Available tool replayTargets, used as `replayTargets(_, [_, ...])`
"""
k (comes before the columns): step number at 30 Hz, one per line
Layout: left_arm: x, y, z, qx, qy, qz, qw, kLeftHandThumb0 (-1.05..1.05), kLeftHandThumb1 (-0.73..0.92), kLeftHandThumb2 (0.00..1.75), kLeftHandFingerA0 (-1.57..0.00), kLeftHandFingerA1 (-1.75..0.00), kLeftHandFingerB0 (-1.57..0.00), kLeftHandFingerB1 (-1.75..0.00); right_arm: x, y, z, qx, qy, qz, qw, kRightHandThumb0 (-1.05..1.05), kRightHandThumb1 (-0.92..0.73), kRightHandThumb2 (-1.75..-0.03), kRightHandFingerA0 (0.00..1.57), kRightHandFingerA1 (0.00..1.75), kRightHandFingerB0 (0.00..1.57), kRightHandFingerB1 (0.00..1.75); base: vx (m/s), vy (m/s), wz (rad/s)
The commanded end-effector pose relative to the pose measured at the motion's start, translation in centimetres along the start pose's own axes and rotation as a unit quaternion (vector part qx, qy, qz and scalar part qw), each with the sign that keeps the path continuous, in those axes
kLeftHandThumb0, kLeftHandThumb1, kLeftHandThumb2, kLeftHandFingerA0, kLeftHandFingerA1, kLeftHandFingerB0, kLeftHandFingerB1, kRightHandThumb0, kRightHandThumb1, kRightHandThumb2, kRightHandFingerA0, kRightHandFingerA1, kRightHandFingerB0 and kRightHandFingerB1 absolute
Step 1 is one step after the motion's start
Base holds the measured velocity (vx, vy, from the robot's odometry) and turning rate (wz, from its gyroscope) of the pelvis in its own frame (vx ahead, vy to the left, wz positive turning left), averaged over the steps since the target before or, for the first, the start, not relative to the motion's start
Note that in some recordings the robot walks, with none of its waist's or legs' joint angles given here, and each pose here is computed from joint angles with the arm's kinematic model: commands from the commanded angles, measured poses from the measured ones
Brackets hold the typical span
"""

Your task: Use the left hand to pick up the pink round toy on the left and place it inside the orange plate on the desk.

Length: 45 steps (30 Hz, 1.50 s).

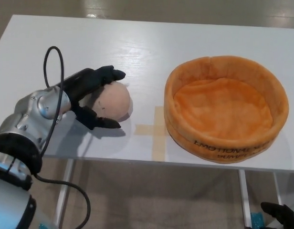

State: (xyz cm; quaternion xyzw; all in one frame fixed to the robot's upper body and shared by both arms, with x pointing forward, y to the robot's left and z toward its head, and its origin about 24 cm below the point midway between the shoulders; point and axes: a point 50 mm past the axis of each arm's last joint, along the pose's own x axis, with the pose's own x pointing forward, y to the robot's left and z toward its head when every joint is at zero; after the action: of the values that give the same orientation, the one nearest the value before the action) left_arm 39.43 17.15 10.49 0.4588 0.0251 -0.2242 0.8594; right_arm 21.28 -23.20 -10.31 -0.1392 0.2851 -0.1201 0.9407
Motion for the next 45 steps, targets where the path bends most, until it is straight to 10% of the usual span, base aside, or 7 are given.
replayTargets(1, [0.1,-0.4,0.4,-0.013,-0.026,0.024,0.999,-0.35,0.61,0.6,-0.8,-0.51,-0.37,-0.33,-0.3,0.0,-0.7,0.004,0.016,0.001,1.0,-0.34,-0.27,-0.89,0.39,0.73,0.27,0.66,0.0,0.0,0.0])
replayTargets(9, [0.2,0.2,0.7,-0.073,-0.042,0.074,0.994,-0.17,0.77,0.76,-0.83,-1.36,-0.84,-0.87,-0.2,0.0,-0.6,-0.009,0.013,0.001,1.0,-0.38,-0.38,-0.72,0.39,0.87,0.27,0.76,0.0,0.0,0.0])
replayTargets(25, [-0.8,3.8,1.6,-0.08,-0.095,0.14,0.982,-0.17,0.77,0.66,-0.87,-1.05,-0.83,-0.95,0.0,-0.1,-0.2,-0.006,0.011,0.002,1.0,-0.43,-0.37,-0.73,0.39,0.88,0.28,0.78,0.0,0.0,0.0])
replayTargets(26, [-0.9,4.0,1.6,-0.083,-0.096,0.142,0.982,-0.16,0.78,0.66,-0.78,-0.54,-0.83,-0.9,0.0,-0.1,-0.2,-0.007,0.01,0.003,1.0,-0.46,-0.38,-0.72,0.4,0.9,0.28,0.83,0.0,0.0,0.0])
replayTargets(27, [-0.9,4.2,1.7,-0.085,-0.097,0.144,0.981,-0.16,0.78,0.66,-0.78,-0.54,-0.83,-0.9,0.0,-0.1,-0.3,-0.008,0.01,0.003,1.0,-0.46,-0.38,-0.72,0.4,0.9,0.28,0.83,0.0,0.0,0.0])
replayTargets(28, [-1.0,4.9,2.0,-0.083,-0.103,0.153,0.979,-0.17,0.78,0.69,-0.83,-1.46,-0.86,-0.84,0.0,-0.1,-0.3,-0.008,0.01,0.003,1.0,-0.47,-0.38,-0.71,0.41,0.88,0.3,0.81,0.0,0.0,0.0])
replayTargets(45, [-1.1,9.2,11.7,-0.062,-0.263,0.173,0.947,-0.19,0.71,0.77,-0.93,-1.25,-0.88,-0.79,0.3,0.2,0.3,-0.014,0.008,0.011,1.0,-0.45,-0.4,-0.7,0.44,0.86,0.33,0.76,0.0,0.0,0.0])
